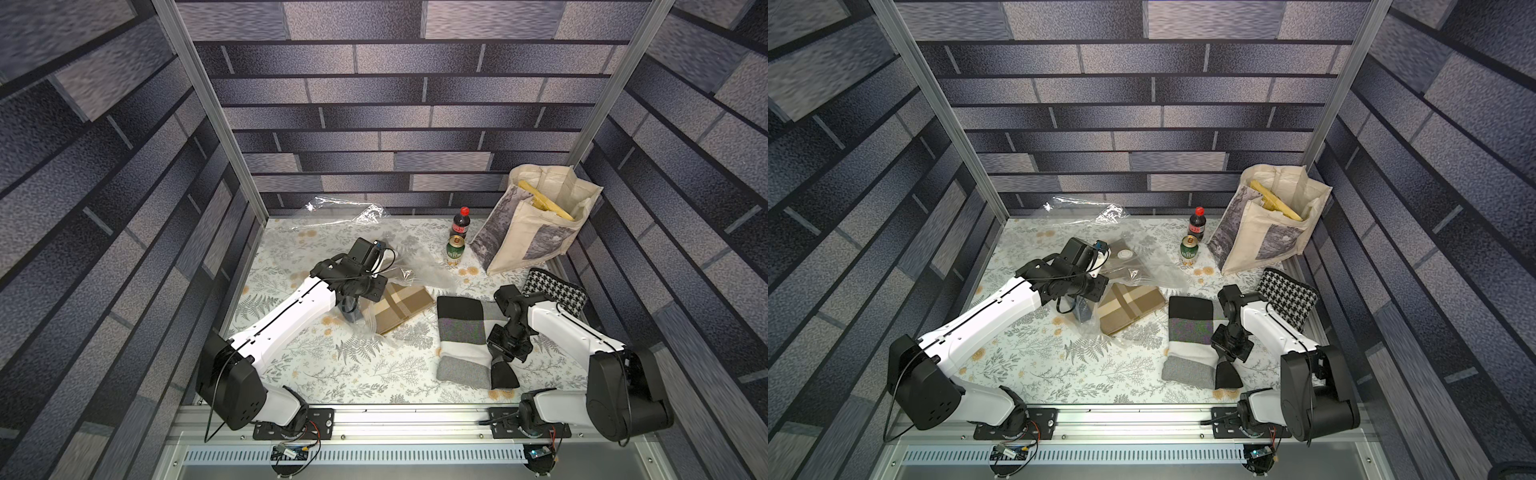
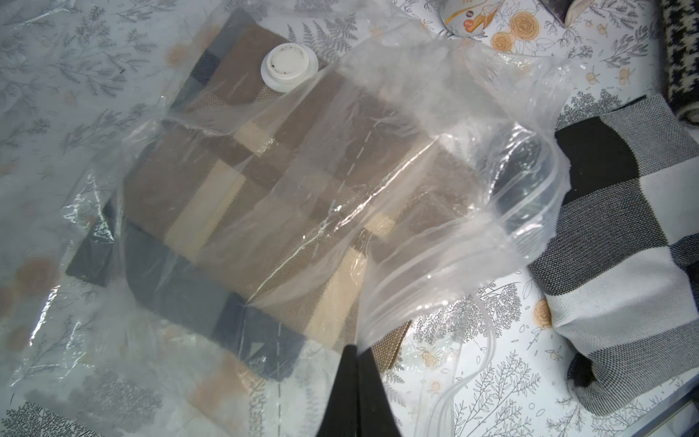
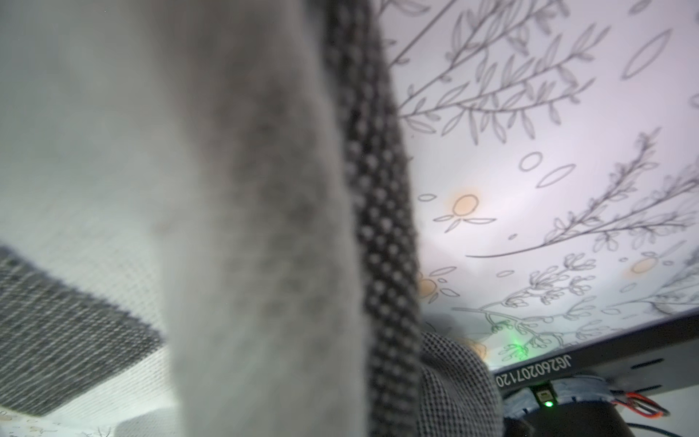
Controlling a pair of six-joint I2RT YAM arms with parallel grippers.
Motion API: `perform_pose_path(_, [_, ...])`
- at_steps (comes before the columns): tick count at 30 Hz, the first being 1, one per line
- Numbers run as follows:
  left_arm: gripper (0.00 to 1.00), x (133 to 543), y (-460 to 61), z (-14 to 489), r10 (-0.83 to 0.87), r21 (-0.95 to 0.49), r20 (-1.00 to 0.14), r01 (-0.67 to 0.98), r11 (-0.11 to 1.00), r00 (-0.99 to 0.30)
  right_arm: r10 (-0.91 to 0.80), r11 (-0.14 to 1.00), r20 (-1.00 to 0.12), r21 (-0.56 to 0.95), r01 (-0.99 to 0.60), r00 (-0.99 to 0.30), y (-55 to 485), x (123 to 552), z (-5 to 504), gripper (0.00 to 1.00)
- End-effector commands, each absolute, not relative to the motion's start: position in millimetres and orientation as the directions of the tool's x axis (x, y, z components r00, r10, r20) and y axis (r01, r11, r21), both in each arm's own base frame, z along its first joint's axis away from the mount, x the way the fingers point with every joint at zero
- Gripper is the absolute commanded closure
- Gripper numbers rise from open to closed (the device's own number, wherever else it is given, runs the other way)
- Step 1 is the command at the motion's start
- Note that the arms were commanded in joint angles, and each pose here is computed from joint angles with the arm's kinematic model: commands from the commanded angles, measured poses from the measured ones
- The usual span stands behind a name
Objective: Take the scarf out of the vacuum bag
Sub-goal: Take out the scarf from the vacuum bag.
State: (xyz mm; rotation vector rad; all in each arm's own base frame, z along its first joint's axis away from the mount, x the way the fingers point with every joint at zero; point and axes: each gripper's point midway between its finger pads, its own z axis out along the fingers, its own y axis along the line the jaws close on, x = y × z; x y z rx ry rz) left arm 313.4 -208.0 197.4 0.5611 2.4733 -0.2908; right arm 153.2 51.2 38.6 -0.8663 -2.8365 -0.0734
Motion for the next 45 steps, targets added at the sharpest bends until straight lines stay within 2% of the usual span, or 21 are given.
perform_pose_path(1, [1.0,321,-189,227,0.236,-0.075,-0.662,0.376,0.924,-0.711,0.55,0.834,0.191,-0.082,0.545,-0.813,35,137,38,1.0])
perform_pose_path(6, [1.0,327,-171,234,0.188,-0.065,-0.68,0.313,0.947,-0.709,0.555,0.831,0.214,-0.091,0.549,-0.804,33,130,31,1.0])
perform_pose_path(16, [1.0,339,-129,248,0.055,-0.054,-0.711,0.132,0.99,-0.701,0.589,0.807,0.155,-0.074,0.586,-0.793,28,134,43,1.0])
perform_pose_path(28, [1.0,340,-107,261,-0.024,-0.066,-0.742,0.037,0.997,-0.671,0.601,0.798,0.153,-0.052,0.6,-0.785,31,137,39,1.0])
perform_pose_path(45, [1.0,333,-129,260,-0.001,-0.119,-0.733,0.126,0.985,-0.68,0.616,0.771,0.139,0.094,0.629,-0.776,61,236,41,1.0])
